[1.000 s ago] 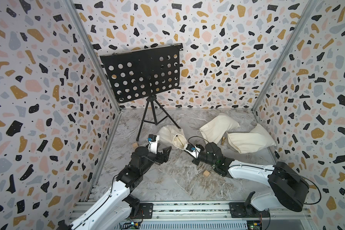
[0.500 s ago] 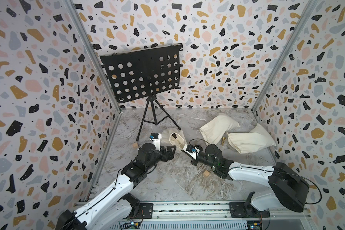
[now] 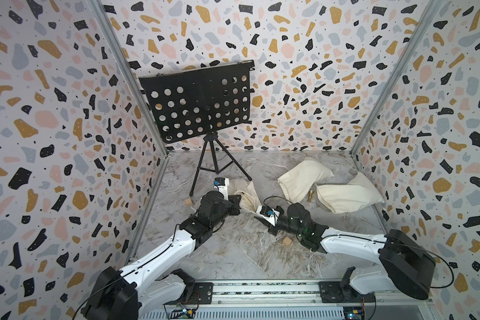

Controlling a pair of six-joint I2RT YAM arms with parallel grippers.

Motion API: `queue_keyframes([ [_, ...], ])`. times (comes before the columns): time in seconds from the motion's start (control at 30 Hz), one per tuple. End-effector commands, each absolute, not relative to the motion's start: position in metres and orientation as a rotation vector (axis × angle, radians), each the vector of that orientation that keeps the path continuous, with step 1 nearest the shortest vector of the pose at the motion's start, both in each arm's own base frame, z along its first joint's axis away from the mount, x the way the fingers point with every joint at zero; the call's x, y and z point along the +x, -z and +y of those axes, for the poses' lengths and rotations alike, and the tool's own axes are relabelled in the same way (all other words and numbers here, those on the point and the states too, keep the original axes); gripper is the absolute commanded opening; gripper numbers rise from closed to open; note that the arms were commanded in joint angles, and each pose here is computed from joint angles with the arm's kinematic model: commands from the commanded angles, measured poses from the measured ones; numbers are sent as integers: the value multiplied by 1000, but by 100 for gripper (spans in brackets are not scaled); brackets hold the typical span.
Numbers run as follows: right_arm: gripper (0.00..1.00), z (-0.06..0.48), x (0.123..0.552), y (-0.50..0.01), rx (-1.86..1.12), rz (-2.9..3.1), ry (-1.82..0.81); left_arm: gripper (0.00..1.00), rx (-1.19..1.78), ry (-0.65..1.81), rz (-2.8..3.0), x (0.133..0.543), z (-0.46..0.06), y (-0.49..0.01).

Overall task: Close the soil bag
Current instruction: Frap the soil bag at the center of the board.

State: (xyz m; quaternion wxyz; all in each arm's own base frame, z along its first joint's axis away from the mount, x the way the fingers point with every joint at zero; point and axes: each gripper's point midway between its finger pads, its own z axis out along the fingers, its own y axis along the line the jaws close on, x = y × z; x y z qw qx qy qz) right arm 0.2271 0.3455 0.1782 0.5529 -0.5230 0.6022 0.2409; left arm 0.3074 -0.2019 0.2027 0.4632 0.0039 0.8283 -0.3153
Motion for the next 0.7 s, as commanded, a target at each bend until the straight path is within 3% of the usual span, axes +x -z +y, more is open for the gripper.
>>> queue_keyframes([
  [0.0, 41, 340, 212, -201, -1282, 1398, -594, 0, 51, 816, 1945, 305, -207, -223],
  [0.17, 45, 335, 202, -214, -1348, 1396, -592, 0, 96, 818, 1929, 297, -209, -226],
  [0.47, 29, 365, 214, -222, -1419, 1404, -622, 0, 136, 837, 1915, 290, -213, -230],
  [0.67, 32, 373, 214, -217, -1458, 1405, -639, 0, 153, 846, 1913, 288, -215, -232],
])
